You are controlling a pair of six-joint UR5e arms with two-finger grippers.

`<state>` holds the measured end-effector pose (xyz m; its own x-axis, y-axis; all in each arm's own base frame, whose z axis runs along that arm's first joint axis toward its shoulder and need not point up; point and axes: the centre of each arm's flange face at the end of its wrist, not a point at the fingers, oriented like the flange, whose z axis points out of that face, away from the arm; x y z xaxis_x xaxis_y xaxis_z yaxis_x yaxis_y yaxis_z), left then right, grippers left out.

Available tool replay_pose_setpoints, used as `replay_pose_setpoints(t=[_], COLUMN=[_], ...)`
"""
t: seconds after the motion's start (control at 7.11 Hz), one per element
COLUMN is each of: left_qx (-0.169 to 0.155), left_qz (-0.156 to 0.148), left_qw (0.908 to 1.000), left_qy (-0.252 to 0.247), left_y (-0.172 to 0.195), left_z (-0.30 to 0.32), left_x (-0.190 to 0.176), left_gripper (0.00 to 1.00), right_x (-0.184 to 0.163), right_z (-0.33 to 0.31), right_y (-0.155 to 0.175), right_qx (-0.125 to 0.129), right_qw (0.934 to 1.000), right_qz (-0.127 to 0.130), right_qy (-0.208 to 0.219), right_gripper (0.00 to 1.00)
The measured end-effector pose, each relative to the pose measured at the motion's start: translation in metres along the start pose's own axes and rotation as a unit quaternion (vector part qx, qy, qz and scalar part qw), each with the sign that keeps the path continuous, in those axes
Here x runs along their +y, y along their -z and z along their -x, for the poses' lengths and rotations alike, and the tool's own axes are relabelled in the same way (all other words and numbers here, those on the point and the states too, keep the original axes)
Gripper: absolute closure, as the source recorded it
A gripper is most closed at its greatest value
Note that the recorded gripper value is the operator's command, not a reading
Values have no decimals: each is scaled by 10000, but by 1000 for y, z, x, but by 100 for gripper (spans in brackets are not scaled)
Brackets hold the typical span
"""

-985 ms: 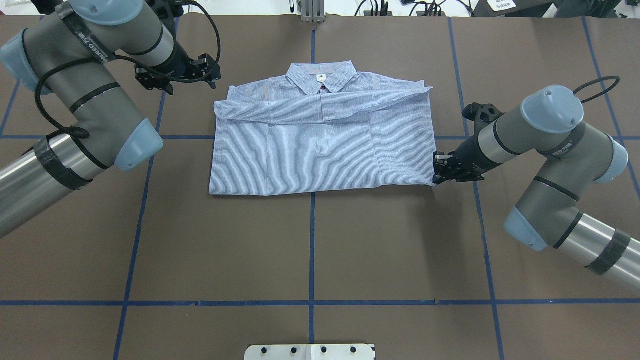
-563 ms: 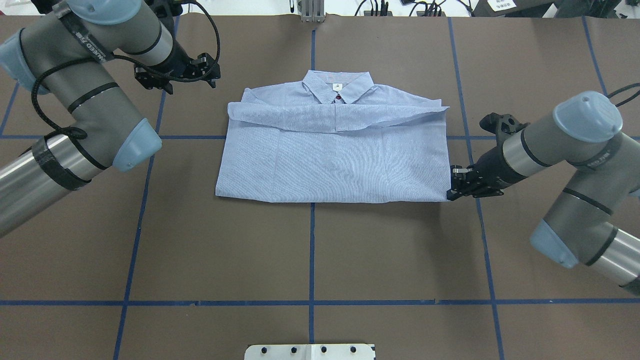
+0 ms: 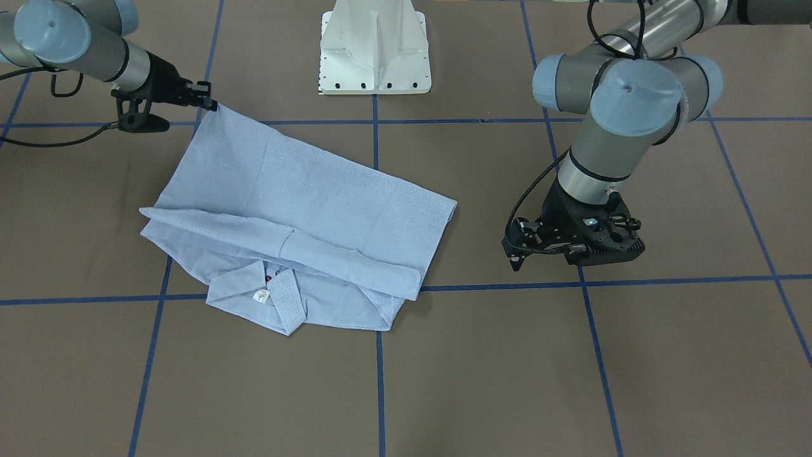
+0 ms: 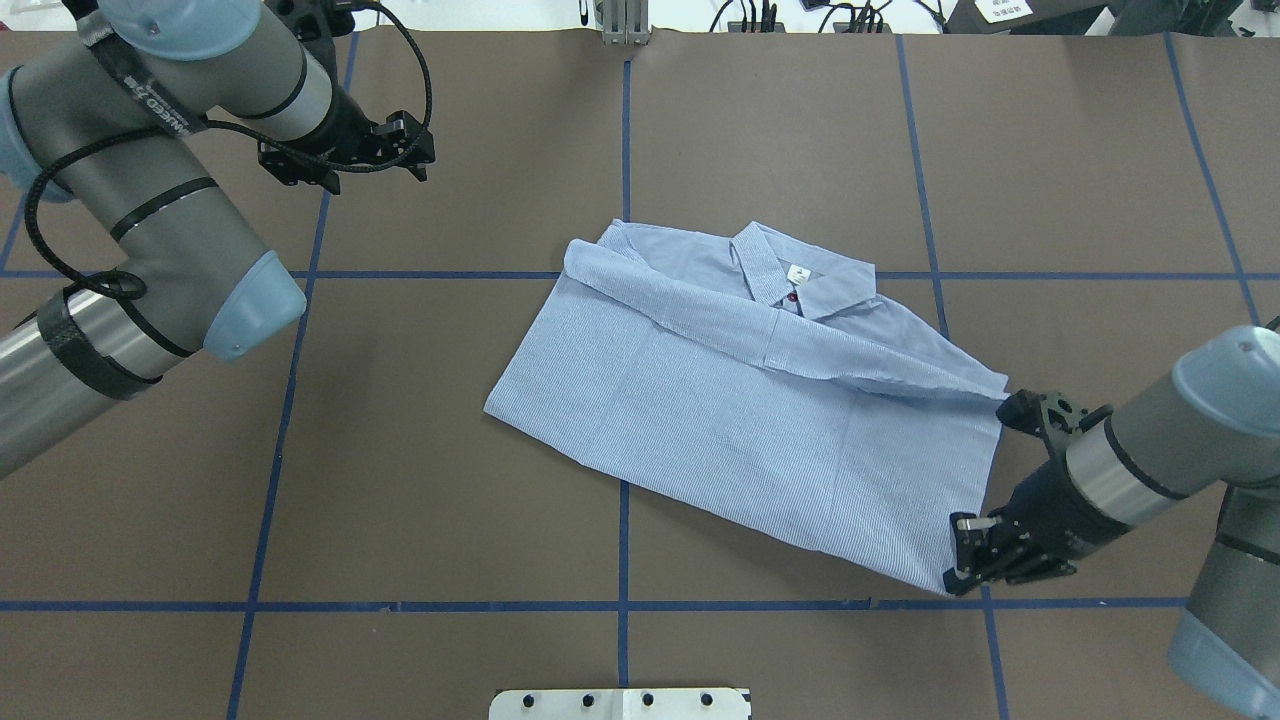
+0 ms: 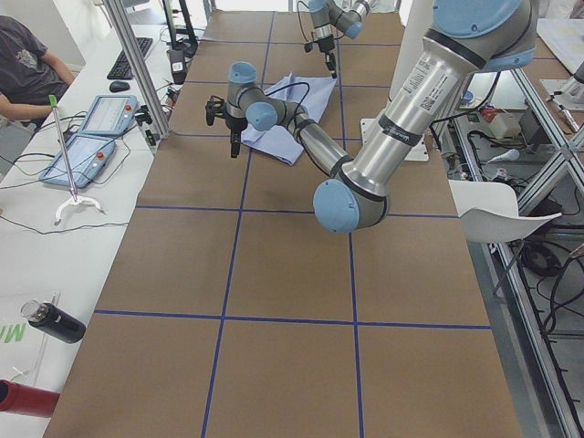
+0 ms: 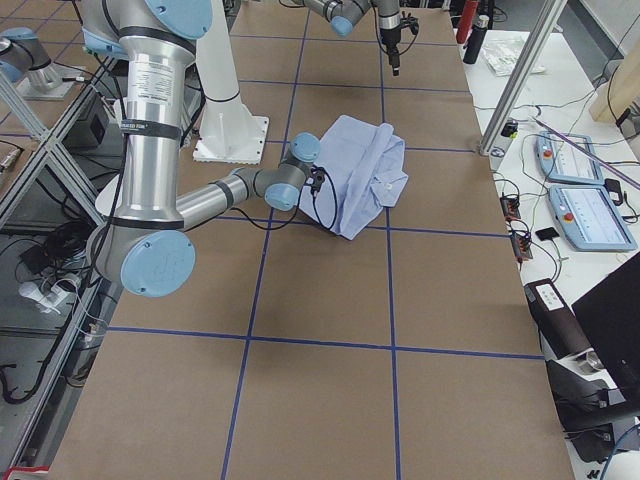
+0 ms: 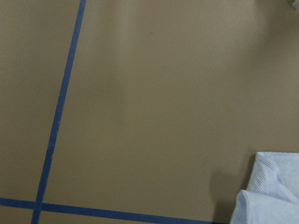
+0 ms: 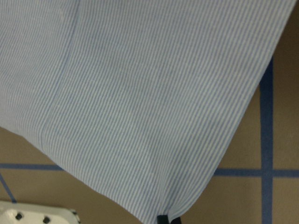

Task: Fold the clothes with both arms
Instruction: 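Drag the folded shirt with the right gripper toward the robot, rotating it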

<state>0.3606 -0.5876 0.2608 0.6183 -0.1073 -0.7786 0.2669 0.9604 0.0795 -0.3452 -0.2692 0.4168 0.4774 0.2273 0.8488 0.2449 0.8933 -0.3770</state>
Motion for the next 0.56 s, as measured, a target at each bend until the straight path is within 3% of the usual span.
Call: replay_pose_setpoints(t=[0.28, 0.56], left_qx=[3, 5], left_qz=[-23, -22], left_qw=[10000, 10000], left_qy=[-14, -27], left_y=[3, 3], left_z=[8, 10], left_x=[7, 10], left_gripper=[0, 0], right_x=[67, 105], right_z=[24, 29], right_y=[-43, -65], right_qx=[217, 469], right_qw=[9944, 9854], right_qz=[848, 1248], right_qy=[-597, -1058], right_gripper=[100, 100])
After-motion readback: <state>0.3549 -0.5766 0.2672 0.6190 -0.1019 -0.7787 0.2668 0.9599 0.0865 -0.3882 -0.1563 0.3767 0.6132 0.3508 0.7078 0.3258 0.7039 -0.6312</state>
